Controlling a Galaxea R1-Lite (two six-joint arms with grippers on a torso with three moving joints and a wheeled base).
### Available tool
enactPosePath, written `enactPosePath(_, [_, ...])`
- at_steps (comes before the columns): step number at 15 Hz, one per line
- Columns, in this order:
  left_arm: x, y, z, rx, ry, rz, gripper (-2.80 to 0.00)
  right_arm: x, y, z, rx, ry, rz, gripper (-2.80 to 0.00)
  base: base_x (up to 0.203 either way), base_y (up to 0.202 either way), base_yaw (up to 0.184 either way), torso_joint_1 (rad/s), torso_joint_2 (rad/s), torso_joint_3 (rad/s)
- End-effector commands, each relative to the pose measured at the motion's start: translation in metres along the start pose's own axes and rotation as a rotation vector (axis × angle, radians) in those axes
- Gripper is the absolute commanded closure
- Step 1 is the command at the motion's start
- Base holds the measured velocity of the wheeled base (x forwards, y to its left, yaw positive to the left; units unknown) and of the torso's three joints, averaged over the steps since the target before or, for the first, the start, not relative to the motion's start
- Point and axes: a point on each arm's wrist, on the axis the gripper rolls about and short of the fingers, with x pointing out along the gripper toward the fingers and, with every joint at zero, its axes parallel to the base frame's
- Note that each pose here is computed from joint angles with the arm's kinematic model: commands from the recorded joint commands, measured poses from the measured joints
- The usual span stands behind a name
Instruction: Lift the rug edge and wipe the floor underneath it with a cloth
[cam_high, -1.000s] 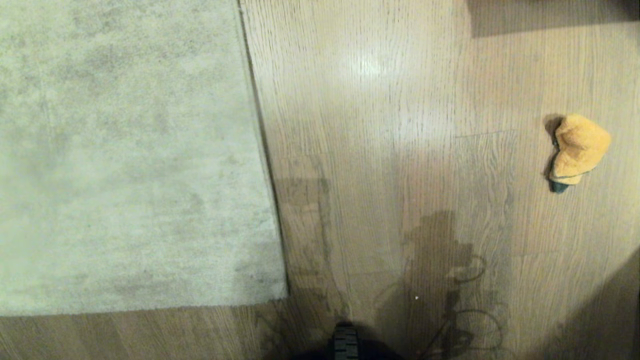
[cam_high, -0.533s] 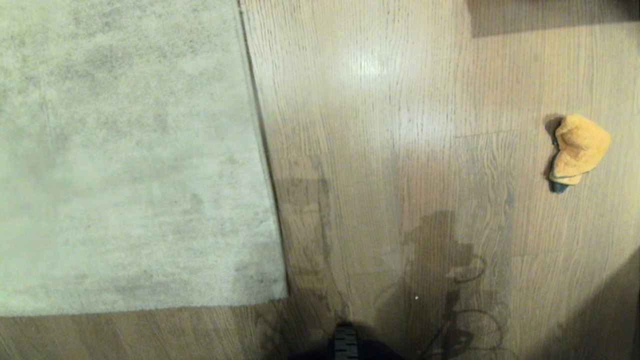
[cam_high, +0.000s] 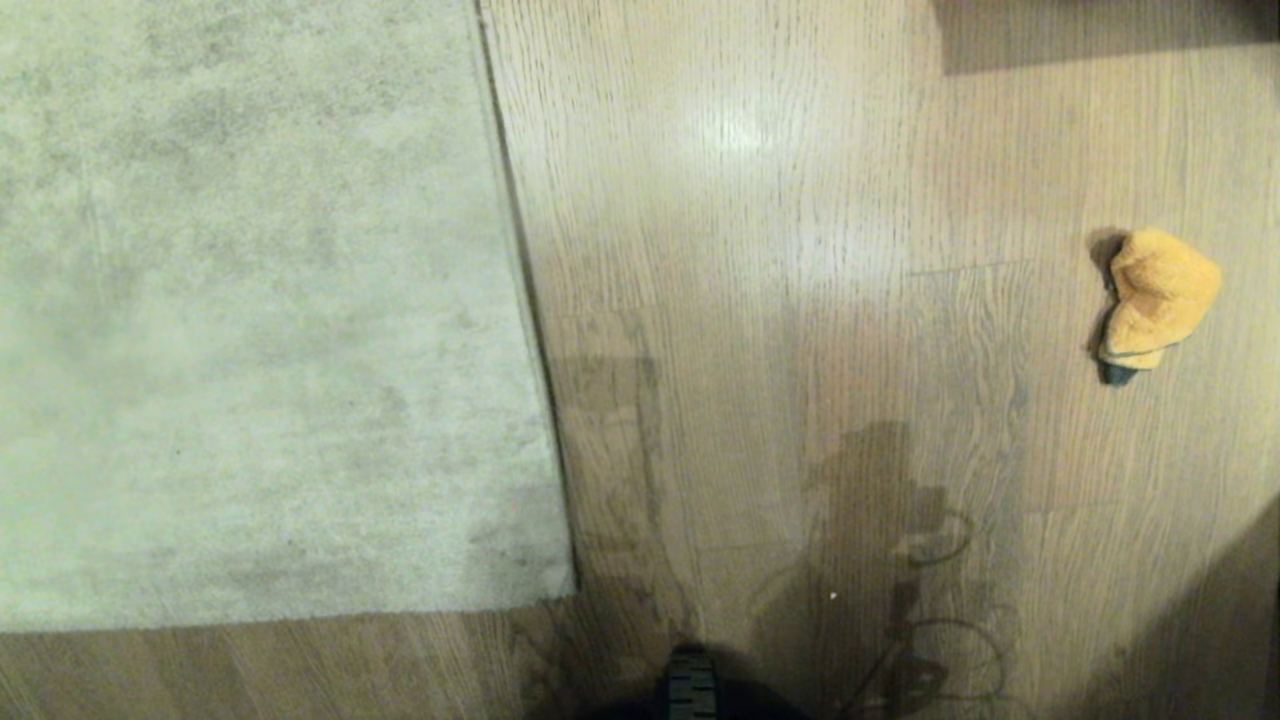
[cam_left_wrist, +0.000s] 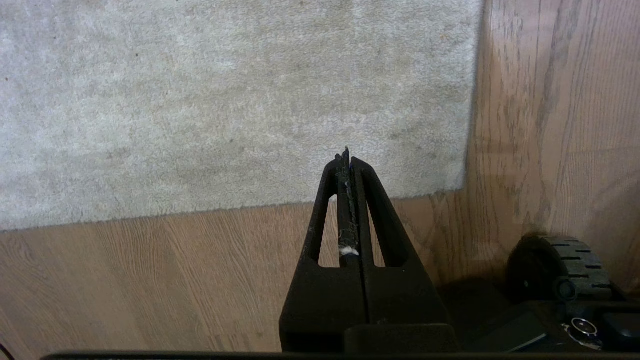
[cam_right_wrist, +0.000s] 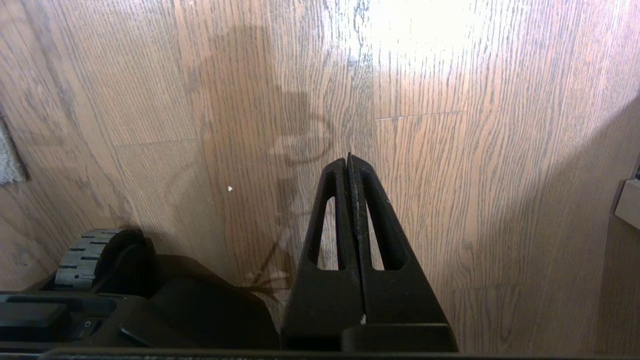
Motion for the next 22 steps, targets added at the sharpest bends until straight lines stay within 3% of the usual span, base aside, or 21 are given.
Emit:
enactPosePath(1, [0.0001,0.0,0.0,0.001,0.001,0.001,0.0,0.0002,0.0,0.0001,0.0,0.002,0.001,0.0,0.0,0.0,0.0,0.0,0.0,0.0])
enactPosePath(6, [0.0001,0.0,0.0002,-0.002,0.0,0.0,0.0,0.0002,0.0,0.0001,0.0,0.002,0.001,0.0,0.0,0.0,0.0,0.001,0.0,0.067])
enactPosePath(22, [0.0001,0.0,0.0,0.0,0.001,0.0,0.0,0.0002,0.0,0.0001,0.0,0.002,0.001,0.0,0.0,0.0,0.0,0.001,0.0,0.197])
